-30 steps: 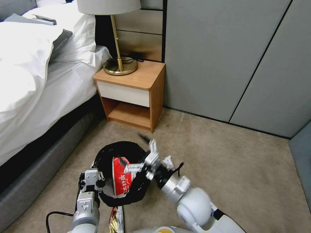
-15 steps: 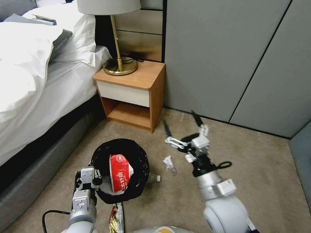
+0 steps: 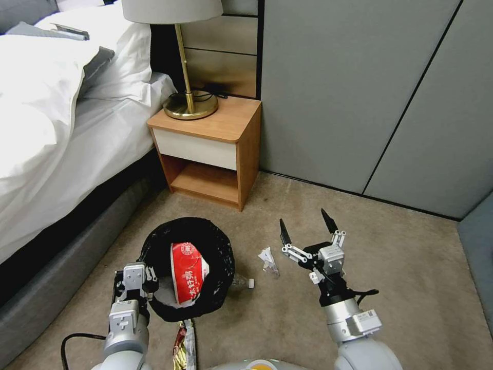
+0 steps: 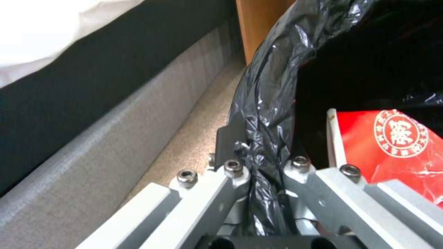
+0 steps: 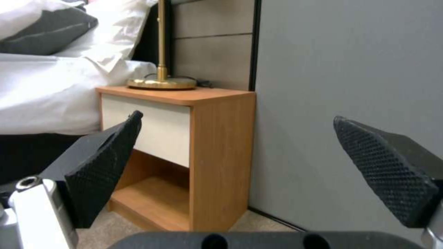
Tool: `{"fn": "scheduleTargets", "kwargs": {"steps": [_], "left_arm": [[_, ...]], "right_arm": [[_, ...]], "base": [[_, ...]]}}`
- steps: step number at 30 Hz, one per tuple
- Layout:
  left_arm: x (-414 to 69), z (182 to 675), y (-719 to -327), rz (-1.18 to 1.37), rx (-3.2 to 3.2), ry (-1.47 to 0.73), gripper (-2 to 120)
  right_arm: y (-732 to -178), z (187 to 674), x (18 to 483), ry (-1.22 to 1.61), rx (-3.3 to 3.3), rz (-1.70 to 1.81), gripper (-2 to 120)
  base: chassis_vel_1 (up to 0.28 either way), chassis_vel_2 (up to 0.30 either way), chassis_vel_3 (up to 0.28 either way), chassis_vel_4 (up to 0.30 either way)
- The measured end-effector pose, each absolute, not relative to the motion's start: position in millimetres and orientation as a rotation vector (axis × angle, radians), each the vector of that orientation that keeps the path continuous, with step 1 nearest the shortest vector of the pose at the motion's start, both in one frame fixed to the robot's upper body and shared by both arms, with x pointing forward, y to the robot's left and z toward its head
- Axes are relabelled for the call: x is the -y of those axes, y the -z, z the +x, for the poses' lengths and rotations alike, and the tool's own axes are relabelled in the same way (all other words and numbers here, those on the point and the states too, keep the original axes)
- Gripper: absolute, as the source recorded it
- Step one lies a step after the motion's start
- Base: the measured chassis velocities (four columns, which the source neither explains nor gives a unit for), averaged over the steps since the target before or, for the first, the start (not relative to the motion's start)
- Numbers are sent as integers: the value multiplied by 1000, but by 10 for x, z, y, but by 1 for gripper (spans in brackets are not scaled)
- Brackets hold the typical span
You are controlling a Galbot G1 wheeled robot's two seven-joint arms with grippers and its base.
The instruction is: Pick up the trash bin, then pick up the garbage from the floor and place it into the trash bin.
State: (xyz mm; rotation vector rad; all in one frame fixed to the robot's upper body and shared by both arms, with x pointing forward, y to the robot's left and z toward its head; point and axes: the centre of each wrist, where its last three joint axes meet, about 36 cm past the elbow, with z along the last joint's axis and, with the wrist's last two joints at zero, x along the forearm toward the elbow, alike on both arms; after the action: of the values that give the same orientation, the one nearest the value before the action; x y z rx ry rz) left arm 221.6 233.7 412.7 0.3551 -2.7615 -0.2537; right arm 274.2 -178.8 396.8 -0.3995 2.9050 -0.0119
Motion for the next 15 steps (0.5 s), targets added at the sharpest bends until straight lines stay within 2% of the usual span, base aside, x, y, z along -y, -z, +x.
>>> {"fn": "scheduleTargets", "kwargs": {"steps": [6,15], "left_arm": [[-2311,2228,-4159,354,2774,250,0],[-2299,2227,-4164,348,2774,256,0]], "right_arm": [[-3864,3113,1788,-49,-3043,-437,100],[-3163,3815,1729,-6,-3382,-588,100]], "base": [[0,0,0,0],[0,0,0,0]]}}
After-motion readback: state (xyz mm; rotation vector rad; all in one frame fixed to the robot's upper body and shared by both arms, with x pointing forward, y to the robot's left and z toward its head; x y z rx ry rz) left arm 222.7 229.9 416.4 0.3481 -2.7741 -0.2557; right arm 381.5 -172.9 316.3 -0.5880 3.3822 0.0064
